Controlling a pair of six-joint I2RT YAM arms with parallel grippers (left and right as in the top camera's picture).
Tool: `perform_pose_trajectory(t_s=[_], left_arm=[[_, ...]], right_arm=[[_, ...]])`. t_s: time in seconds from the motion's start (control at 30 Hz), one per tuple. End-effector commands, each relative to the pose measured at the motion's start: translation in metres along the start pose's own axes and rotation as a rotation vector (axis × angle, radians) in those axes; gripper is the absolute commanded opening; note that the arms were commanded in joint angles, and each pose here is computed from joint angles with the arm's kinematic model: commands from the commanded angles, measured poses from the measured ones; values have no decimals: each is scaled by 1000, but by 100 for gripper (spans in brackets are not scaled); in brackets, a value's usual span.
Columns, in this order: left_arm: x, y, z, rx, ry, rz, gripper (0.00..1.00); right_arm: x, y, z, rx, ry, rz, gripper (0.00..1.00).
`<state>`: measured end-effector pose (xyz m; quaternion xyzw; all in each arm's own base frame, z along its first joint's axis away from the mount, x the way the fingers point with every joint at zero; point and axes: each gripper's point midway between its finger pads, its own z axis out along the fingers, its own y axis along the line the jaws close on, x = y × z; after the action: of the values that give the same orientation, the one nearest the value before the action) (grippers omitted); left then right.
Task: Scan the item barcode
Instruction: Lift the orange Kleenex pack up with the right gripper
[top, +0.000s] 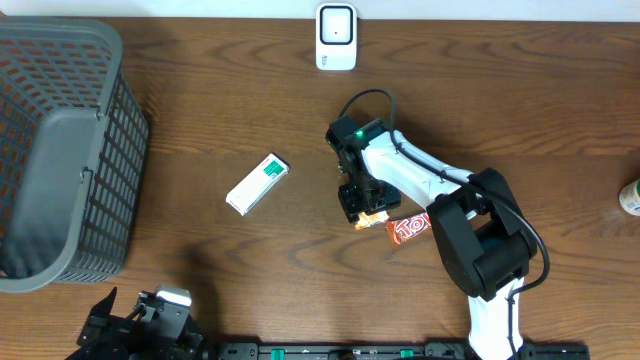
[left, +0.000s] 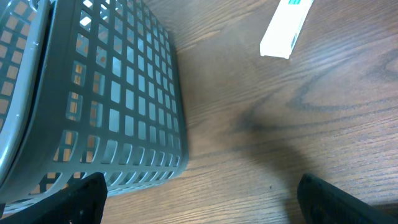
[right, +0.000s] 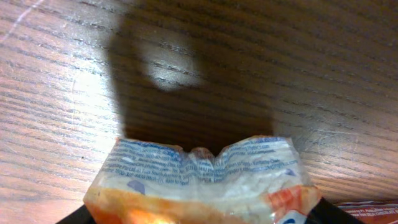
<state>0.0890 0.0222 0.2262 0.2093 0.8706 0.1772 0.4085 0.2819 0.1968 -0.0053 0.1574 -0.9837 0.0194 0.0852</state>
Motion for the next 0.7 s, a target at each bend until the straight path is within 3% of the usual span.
perform_pose_trajectory(t_s=[0.0, 0.33, 0.67], left_arm=[[0, 1, -1, -4, -3, 4, 98], [0, 1, -1, -4, -3, 4, 98], [0, 1, -1, -4, -3, 4, 98]], right_arm=[[10, -7, 28, 23, 68, 14, 59], [13, -7, 3, 24, 109, 20, 63], [25, 19, -48, -112, 203, 35, 64]])
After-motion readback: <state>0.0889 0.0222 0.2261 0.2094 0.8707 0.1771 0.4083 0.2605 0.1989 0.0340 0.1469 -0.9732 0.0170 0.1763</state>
